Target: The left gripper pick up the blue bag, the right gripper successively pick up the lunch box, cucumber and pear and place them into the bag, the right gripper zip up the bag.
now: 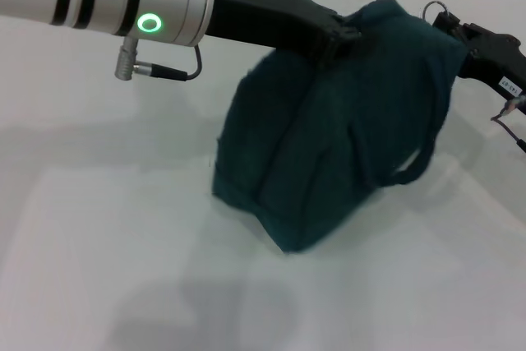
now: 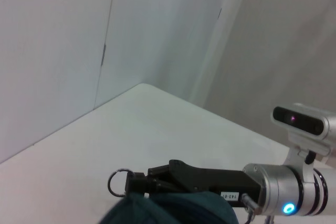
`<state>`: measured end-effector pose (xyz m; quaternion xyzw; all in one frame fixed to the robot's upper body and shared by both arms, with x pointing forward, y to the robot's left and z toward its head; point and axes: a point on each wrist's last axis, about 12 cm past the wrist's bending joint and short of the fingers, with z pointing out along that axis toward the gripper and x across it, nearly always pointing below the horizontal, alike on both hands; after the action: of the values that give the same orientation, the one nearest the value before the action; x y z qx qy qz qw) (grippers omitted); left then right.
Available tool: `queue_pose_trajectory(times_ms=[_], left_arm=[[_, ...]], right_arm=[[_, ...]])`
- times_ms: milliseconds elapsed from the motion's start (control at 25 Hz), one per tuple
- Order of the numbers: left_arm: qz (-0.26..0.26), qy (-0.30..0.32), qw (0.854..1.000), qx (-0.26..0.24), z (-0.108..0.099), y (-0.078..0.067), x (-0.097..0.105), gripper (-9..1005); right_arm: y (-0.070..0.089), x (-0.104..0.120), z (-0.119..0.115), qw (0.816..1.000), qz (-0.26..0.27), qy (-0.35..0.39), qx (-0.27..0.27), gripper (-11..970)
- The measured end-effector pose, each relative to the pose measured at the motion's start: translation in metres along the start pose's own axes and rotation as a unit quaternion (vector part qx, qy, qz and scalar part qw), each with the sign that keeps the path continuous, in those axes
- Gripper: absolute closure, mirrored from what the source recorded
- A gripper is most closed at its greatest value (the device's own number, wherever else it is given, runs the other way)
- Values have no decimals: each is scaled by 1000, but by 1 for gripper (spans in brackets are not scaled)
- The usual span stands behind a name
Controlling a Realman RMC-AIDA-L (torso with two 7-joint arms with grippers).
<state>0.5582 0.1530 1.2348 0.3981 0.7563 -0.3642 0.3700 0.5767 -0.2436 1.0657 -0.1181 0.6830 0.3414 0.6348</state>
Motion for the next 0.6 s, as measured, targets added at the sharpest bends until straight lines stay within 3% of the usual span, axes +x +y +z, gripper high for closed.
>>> queue_pose_trajectory(times_ms=[360,600], left_arm=[[-6,-29,999,-31,1,19,7,940],[-27,-68,997,-19,-1,30,12,937]], right_arm=[[-3,-5,-13,999,15,-37,7,910],[-9,-6,-34,997,26,-70,26,789]])
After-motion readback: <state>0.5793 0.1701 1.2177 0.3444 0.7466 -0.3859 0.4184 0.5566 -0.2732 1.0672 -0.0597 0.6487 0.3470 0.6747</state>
